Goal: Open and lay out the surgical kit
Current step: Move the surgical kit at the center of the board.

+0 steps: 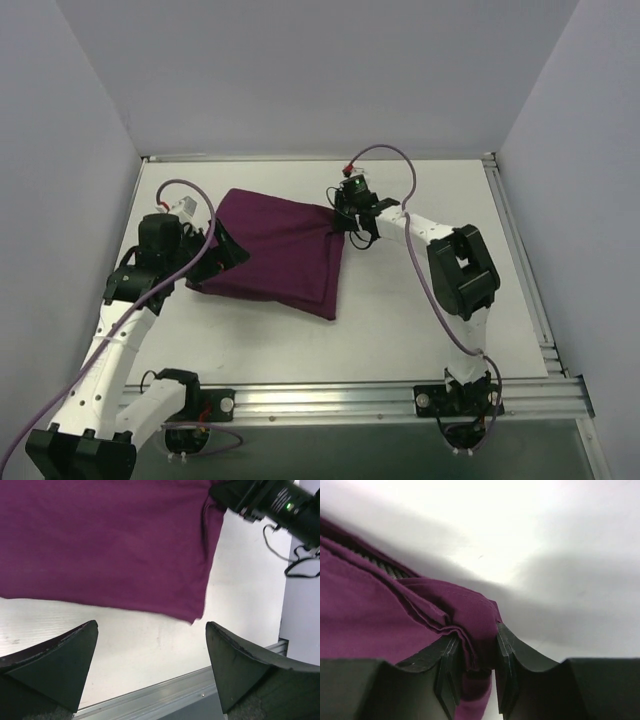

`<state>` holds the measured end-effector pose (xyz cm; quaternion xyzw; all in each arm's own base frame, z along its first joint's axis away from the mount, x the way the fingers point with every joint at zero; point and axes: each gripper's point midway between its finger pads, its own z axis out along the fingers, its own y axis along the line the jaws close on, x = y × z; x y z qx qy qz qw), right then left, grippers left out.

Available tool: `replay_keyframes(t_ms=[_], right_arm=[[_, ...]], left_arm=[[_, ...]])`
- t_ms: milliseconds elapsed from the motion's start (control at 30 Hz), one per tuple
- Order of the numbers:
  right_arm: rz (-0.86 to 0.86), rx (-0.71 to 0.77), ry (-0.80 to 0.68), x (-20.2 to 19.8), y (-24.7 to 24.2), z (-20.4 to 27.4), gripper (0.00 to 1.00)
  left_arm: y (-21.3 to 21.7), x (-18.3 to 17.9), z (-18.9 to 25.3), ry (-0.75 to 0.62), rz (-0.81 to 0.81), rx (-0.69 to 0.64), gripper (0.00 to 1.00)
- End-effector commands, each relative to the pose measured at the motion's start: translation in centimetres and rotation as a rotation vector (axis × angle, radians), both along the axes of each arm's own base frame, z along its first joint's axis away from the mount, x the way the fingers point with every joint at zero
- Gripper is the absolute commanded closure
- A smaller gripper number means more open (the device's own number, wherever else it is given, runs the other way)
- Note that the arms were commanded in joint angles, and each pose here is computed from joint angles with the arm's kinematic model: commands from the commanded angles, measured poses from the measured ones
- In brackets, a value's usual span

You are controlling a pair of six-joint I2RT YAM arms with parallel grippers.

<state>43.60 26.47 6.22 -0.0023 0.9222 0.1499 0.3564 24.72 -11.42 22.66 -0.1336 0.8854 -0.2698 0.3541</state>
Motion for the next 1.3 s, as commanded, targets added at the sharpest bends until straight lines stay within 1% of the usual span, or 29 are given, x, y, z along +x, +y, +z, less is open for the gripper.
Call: replay_keyframes(t_ms=[0, 33, 67, 100, 133, 167, 233, 267, 333, 367, 533, 567, 600, 633, 667, 700, 733, 767, 800, 833, 867, 933, 967, 1000, 1067, 1133, 1200, 1233, 1267], right_arm=[[-0.015, -0.085, -0.054, 5.4, -3.9, 0.9, 0.96], [0.001, -0.084, -0.027, 5.8, -4.2, 0.9, 0.95], [-0.020, -0.070, -0.069, 8.3, -5.1, 2.8, 0.94], [-0.011, -0.092, -0.030, 8.8, -5.6, 1.2, 0.94], [0.002, -0.072, -0.027, 9.6, -5.6, 1.5, 0.93], [-0.004, -0.049, -0.065, 11.3, -5.6, 3.3, 0.88], [0.005, -0.034, -0.035, 12.3, -6.6, 2.6, 0.76], [0.014, -0.013, -0.057, 13.1, -6.3, 3.7, 0.60], [0.011, -0.011, -0.071, 13.2, -6.4, 5.0, 0.49], [0.009, -0.005, -0.082, 13.1, -6.4, 5.8, 0.40], [-0.137, -0.008, -0.130, 10.5, -9.5, 11.1, 0.27], [-0.170, 0.007, -0.182, 9.6, -10.4, 13.9, 0.19], [-0.184, 0.024, -0.180, 8.7, -11.0, 14.3, 0.12], [-0.221, 0.034, -0.117, 7.1, -12.3, 11.8, 0.12], [-0.241, 0.076, -0.155, 6.1, -13.0, 13.8, 0.12], [-0.226, 0.123, -0.137, 4.9, -13.0, 13.6, 0.12], [-0.229, 0.133, -0.070, 2.9, -13.9, 10.6, 0.12], [-0.223, 0.177, -0.113, 2.0, -13.9, 12.4, 0.12], [-0.239, 0.182, -0.098, 0.0, -14.5, 11.5, 0.13], [-0.245, 0.171, -0.063, -0.7, -14.8, 10.0, 0.14], [-0.252, 0.174, -0.088, -1.8, -15.3, 11.0, 0.15], [-0.301, 0.149, -0.087, -3.1, -16.7, 10.6, 0.17], [-0.322, 0.150, -0.084, -4.5, -17.5, 10.4, 0.18], [-0.335, 0.160, -0.083, -5.1, -17.8, 10.3, 0.19], [-0.363, 0.171, -0.083, -6.7, -19.1, 9.9, 0.20], [-0.378, 0.186, -0.084, -7.5, -19.8, 9.6, 0.21], [-0.377, 0.218, -0.078, -8.4, -20.6, 9.0, 0.21], [-0.380, 0.227, -0.070, -8.6, -21.0, 8.7, 0.21], [-0.357, 0.257, -0.069, -8.8, -20.8, 8.9, 0.21]], left_arm=[[-1.7, 2.3, 2.8, -0.071, -0.043, -0.082, 0.02], [-1.8, 2.7, 2.8, -0.070, -0.042, -0.082, 0.01], [-1.8, 3.0, 2.8, -0.070, -0.039, -0.081, 0.00], [-1.8, 3.3, 2.5, -0.062, -0.036, -0.079, 0.00], [-2.0, 3.6, 2.8, -0.072, -0.047, -0.085, 0.04], [-2.2, 3.7, 2.7, -0.069, -0.056, -0.088, 0.07], [-2.9, 4.0, 2.5, -0.067, -0.080, -0.082, 0.08], [-3.2, 4.3, 2.1, -0.059, -0.096, -0.065, 0.08], [-4.3, 4.4, 2.4, -0.073, -0.127, -0.038, 0.08], [-4.8, 4.6, 2.0, -0.068, -0.144, -0.013, 0.08], [-8.9, 4.5, 1.8, -0.089, -0.251, 0.100, 0.06], [-9.4, 5.1, 1.6, -0.096, -0.251, 0.137, 0.05], [-10.0, 5.3, 1.5, -0.100, -0.263, 0.152, 0.05], [-11.1, 5.0, 1.3, -0.105, -0.293, 0.167, 0.05], [-11.7, 5.7, 1.1, -0.114, -0.300, 0.191, 0.05], [-12.6, 6.0, 1.3, -0.136, -0.316, 0.196, 0.04], [-13.4, 6.1, 1.2, -0.144, -0.328, 0.209, 0.04], [-15.0, 6.4, 0.8, -0.160, -0.356, 0.251, 0.04], [-16.7, 7.0, 0.5, -0.183, -0.376, 0.299, 0.03], [-16.8, 7.0, 0.5, -0.184, -0.377, 0.300, 0.03], [-18.5, 6.9, -1.3, -0.170, -0.424, 0.355, 0.03], [-19.8, 8.1, -0.7, -0.205, -0.412, 0.416, 0.03], [-20.5, 8.6, -2.5, -0.180, -0.428, 0.465, 0.03], [-21.5, 8.9, -1.6, -0.204, -0.430, 0.476, 0.03], [-22.9, 9.6, -3.5, -0.187, -0.460, 0.525, 0.03], [-24.8, 9.7, -2.9, -0.217, -0.482, 0.541, 0.03], [-26.2, 9.5, -4.7, -0.203, -0.520, 0.598, 0.03], [-26.8, 10.0, -4.0, -0.221, -0.506, 0.603, 0.03], [-27.0, 10.2, -5.6, -0.192, -0.513, 0.637, 0.03]])
